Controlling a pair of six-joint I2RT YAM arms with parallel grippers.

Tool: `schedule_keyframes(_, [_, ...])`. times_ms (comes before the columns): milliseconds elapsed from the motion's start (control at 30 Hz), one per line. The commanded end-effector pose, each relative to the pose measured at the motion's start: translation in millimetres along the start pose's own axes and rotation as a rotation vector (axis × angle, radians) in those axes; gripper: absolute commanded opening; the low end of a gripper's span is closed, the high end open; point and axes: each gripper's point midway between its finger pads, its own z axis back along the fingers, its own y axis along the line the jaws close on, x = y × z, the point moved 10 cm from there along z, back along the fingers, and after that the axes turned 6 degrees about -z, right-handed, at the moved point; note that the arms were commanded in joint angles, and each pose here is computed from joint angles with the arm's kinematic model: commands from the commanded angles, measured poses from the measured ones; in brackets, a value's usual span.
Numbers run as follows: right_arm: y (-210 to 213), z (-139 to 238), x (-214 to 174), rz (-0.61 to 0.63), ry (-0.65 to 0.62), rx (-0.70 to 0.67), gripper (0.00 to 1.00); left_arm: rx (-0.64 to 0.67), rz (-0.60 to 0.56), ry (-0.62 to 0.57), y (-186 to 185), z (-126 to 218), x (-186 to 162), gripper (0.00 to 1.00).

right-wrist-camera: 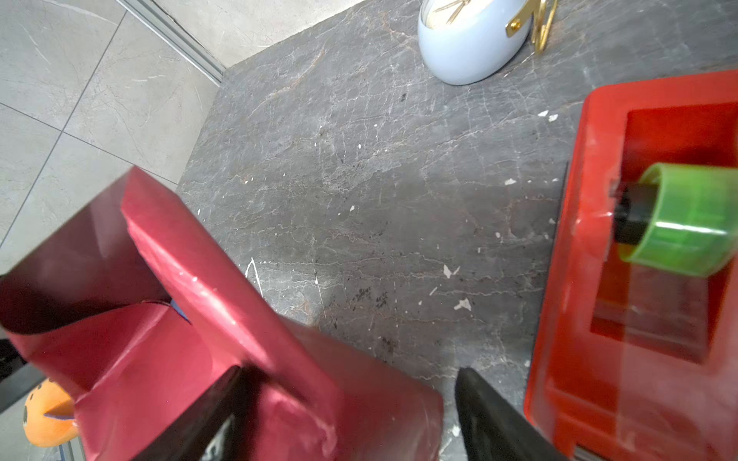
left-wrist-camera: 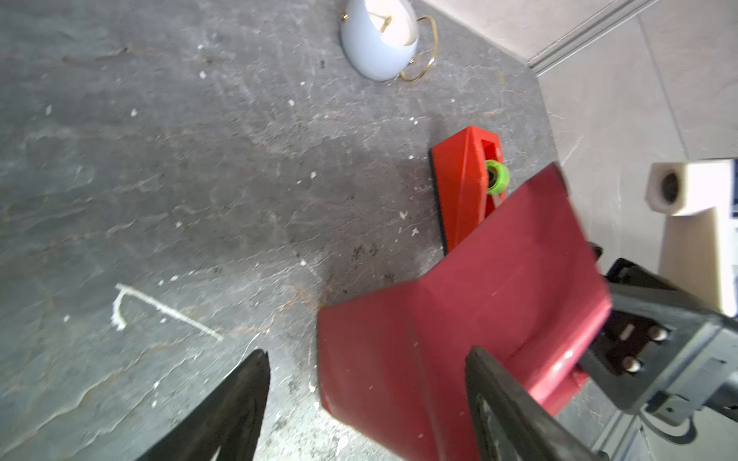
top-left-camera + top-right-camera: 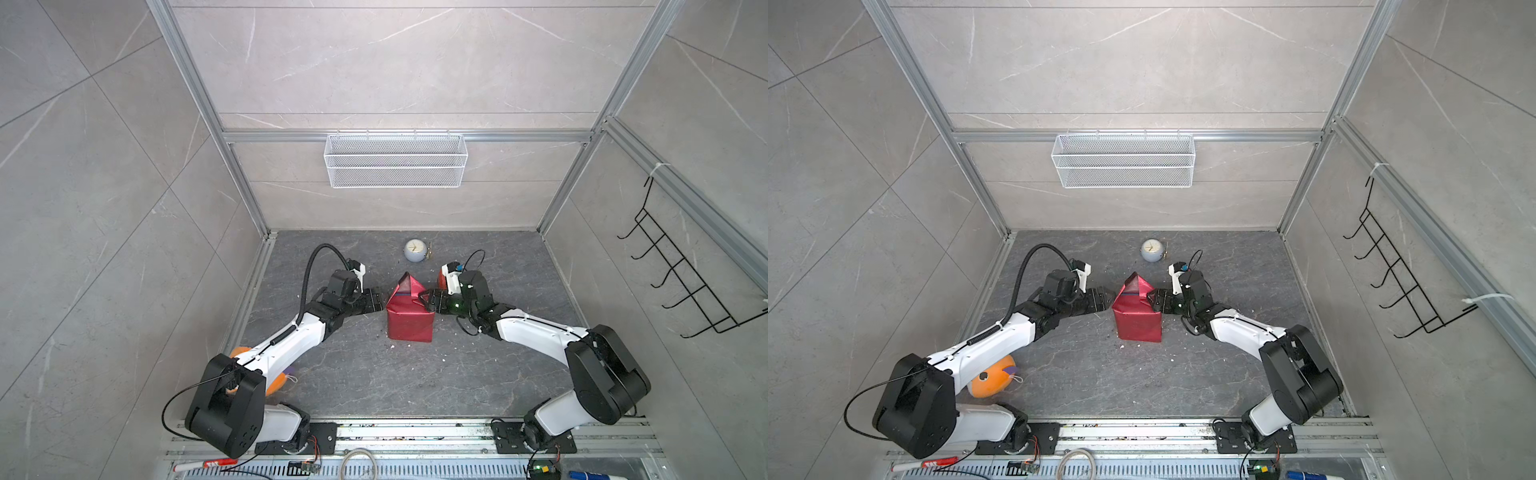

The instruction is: Wrap the gift box in paper

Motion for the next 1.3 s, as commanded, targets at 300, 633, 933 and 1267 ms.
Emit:
schedule_keyframes(300, [-11,-1,-26,0.011,0.123,-0.070,0.83,-0.028,-0.006,-0.013,-13,6,-7,0.75])
schedule_keyframes(633, [-11,-1,-27,0.011,0.122,-0.066,0.83,-0.072,-0.044,-0.003,-29,-1,-5,0.74])
schedule_keyframes(933, [-11,2,-29,0.016,0.117,-0.059,0.84,-0.055,-0.076,0.042,-29,-17,-1,0.73])
schedule_keyframes(1267, [-6,5,-25,0.051,0.103,-0.038,0.84,-0.043,-0.115,0.037,-28,-37,4,0.74])
